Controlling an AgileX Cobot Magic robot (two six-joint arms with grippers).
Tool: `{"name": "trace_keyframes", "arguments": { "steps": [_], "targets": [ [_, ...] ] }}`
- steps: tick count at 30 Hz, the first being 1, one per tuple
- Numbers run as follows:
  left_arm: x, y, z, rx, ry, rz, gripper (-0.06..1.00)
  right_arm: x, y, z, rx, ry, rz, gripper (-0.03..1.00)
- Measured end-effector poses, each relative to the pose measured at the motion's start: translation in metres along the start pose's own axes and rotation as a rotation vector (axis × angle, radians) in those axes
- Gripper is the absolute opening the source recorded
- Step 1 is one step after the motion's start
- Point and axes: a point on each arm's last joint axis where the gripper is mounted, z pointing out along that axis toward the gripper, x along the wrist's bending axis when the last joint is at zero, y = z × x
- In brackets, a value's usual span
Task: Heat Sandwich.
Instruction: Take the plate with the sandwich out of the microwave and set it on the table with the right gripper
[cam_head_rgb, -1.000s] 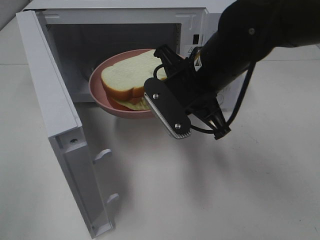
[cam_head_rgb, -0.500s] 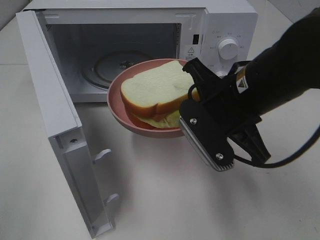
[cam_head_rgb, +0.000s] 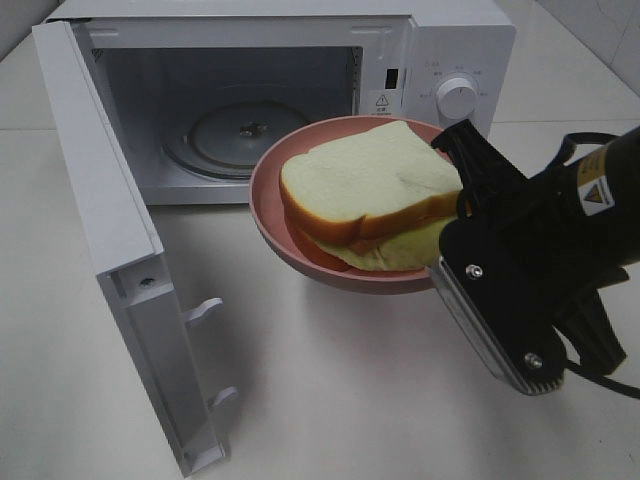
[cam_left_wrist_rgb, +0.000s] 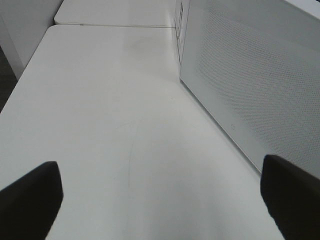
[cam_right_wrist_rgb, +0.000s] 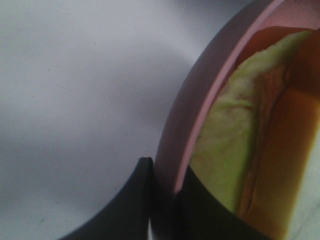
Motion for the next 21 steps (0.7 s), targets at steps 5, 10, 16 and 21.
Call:
{"name": "trace_keyframes", "arguments": {
  "steps": [5,10,16,21],
  "targets": [
    [0.0,0.0,0.0,0.0,0.0,0.0,0.99,0.012,-0.001,-0.011,0.002,0.0,0.031,0.1],
    [0.0,0.0,0.0,0.0,0.0,0.0,0.99,0.023,-0.003,-0.019,0.012,-0.005,0.056,0.1],
    [0.0,0.0,0.0,0.0,0.0,0.0,0.99,0.033,-0.008,-0.027,0.056,0.003,0.112,0.1],
    [0.0,0.0,0.0,0.0,0.0,0.0,0.99,0.037,-0.014,-0.032,0.125,0.009,0.176,0.1]
  ]
}}
